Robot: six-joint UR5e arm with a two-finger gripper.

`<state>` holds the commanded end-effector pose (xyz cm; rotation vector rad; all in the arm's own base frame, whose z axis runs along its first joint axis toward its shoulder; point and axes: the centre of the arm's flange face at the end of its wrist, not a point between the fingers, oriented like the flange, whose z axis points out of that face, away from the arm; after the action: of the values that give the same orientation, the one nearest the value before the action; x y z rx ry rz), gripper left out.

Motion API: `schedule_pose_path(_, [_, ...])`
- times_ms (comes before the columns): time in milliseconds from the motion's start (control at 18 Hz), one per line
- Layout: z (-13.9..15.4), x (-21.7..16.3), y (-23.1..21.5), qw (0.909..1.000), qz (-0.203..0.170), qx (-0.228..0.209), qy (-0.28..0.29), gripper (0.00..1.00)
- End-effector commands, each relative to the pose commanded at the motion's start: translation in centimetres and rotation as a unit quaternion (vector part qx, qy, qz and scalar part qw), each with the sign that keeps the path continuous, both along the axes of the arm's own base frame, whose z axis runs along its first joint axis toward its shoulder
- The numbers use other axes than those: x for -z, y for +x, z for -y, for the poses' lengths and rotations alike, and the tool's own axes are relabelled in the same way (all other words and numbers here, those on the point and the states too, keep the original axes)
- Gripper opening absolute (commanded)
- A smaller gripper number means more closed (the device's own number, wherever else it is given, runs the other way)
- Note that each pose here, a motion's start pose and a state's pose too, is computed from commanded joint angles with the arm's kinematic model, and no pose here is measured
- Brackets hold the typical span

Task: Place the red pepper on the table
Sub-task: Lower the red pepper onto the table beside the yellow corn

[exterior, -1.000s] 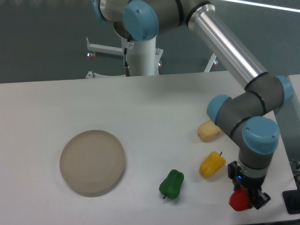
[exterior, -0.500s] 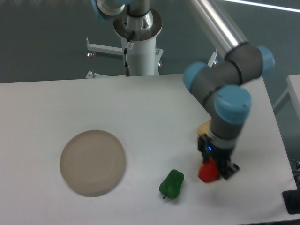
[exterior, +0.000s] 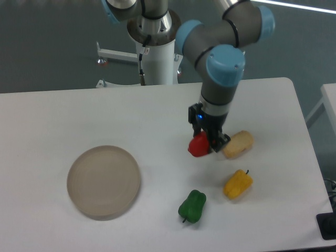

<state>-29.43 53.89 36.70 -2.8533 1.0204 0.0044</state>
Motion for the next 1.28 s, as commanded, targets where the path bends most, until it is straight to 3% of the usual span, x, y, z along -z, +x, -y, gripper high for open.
schedule_pose_path(222, [1.6, 3.1, 2.0, 0.9995, -0.021, -0.008, 0.023, 0.59])
schedule_pose_path(444, [1.6, 4.3, 2.2, 0.9976, -0.015, -0.066, 0.017, 0.59])
schedule_pose_path(722, [0.4, 5.9, 3.4, 0.9973, -0.049, -0.047, -0.028, 0.59])
schedule_pose_path(1278, [-0.6, 9.1, 3.8, 0.9973, -0.034, -0.042, -0.051, 0.59])
